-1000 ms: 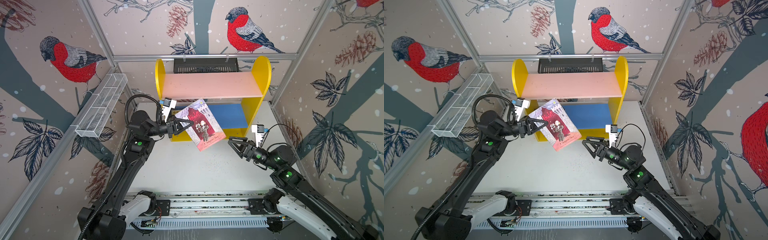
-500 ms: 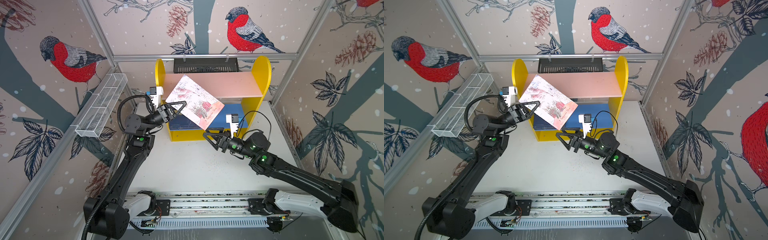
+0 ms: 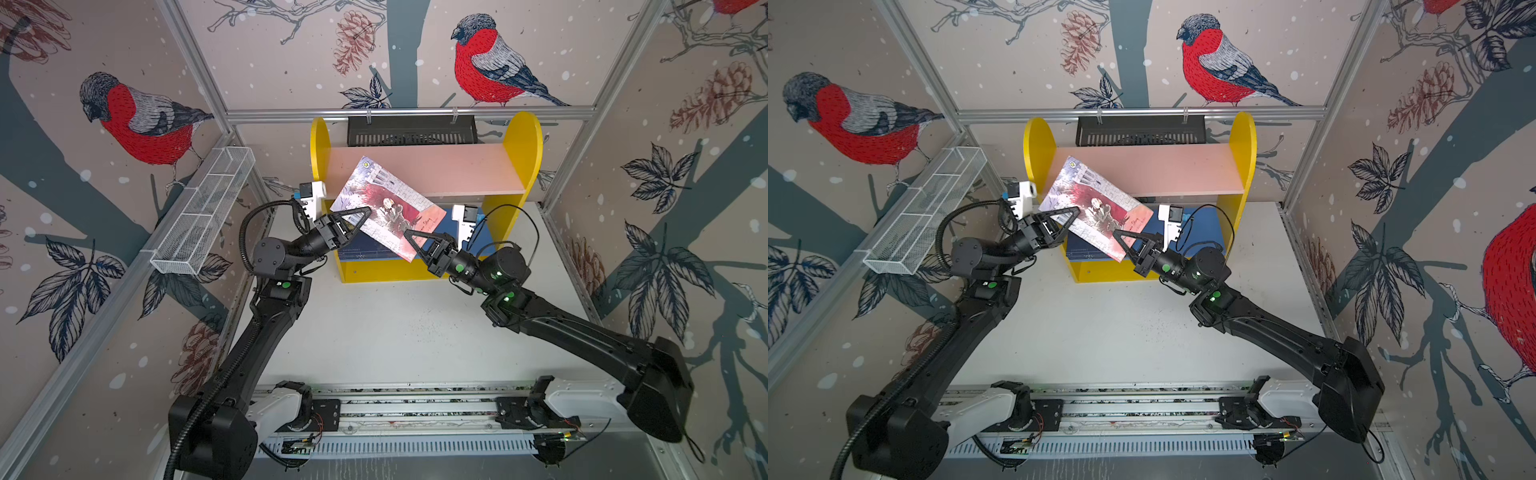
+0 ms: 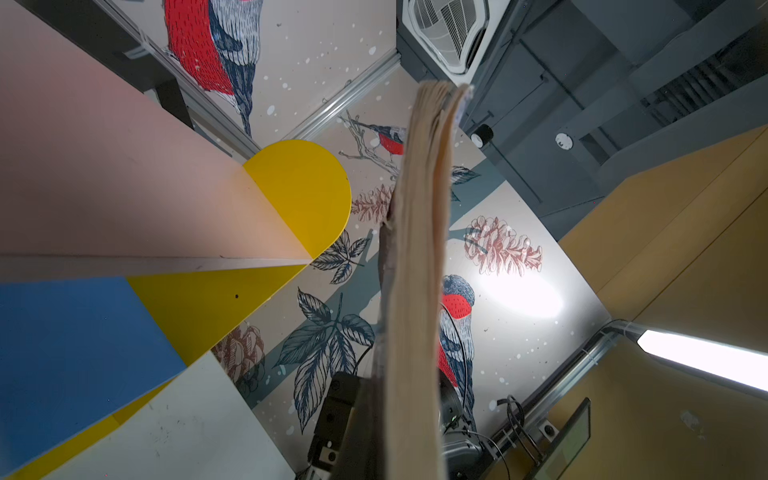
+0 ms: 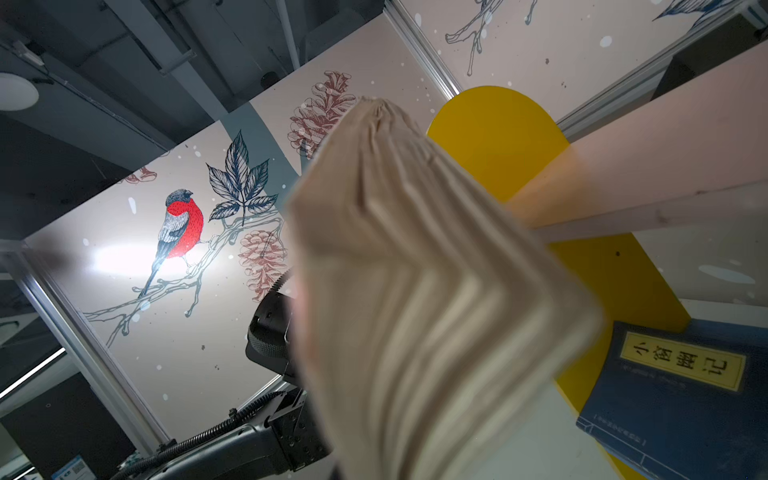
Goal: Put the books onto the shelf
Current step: 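Lift the Hamlet book with both grippers up toward the pink upper shelf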
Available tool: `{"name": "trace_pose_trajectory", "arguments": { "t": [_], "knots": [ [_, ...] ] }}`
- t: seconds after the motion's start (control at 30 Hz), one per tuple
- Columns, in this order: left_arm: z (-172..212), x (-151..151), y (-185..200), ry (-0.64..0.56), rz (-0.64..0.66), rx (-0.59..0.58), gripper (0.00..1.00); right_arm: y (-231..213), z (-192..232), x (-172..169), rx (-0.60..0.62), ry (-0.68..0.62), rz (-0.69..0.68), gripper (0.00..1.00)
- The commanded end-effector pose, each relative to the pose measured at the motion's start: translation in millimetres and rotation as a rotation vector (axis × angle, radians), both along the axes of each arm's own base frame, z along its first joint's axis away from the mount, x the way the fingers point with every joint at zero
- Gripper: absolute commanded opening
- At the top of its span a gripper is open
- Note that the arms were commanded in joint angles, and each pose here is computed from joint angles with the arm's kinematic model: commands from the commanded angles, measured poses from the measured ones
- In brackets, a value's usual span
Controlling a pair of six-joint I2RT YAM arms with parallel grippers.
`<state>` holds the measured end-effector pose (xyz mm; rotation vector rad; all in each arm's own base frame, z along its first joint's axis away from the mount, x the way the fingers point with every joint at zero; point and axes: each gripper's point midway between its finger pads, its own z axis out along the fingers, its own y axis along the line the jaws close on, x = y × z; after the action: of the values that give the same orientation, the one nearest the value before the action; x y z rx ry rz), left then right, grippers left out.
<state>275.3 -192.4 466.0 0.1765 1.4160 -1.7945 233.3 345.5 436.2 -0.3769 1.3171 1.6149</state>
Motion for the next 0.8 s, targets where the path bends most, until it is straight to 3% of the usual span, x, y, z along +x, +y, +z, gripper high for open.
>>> {"name": "trace_pose_trajectory", "arguments": {
  "t": [0.0,0.03,0.17,0.2,0.43,0.63,0.77],
  "knots": [
    [0,-8,-4,-0.03,-0.02,0.011,0.0,-1,15,-1,0.039,-0.022,0.052,0.0],
    [-2,-7,-5,-0.03,-0.018,0.024,0.06,-3,17,0,0.037,-0.025,0.058,0.0],
    [0,-11,-4,-0.098,0.003,0.064,0.48,-14,28,5,-0.01,-0.031,0.06,0.0],
    [-1,-11,-2,-0.103,0.013,0.067,0.52,-18,30,6,-0.031,-0.029,0.058,0.0],
    [5,-18,0,-0.196,-0.015,0.16,0.63,-58,33,12,-0.172,-0.011,0.067,0.0],
    [28,-49,-4,-0.324,-0.114,0.184,0.67,-80,32,12,-0.244,-0.007,0.102,0.0],
    [15,-33,-5,-0.262,-0.07,0.253,0.68,-85,37,5,-0.247,-0.028,0.124,0.0]
  ]
}}
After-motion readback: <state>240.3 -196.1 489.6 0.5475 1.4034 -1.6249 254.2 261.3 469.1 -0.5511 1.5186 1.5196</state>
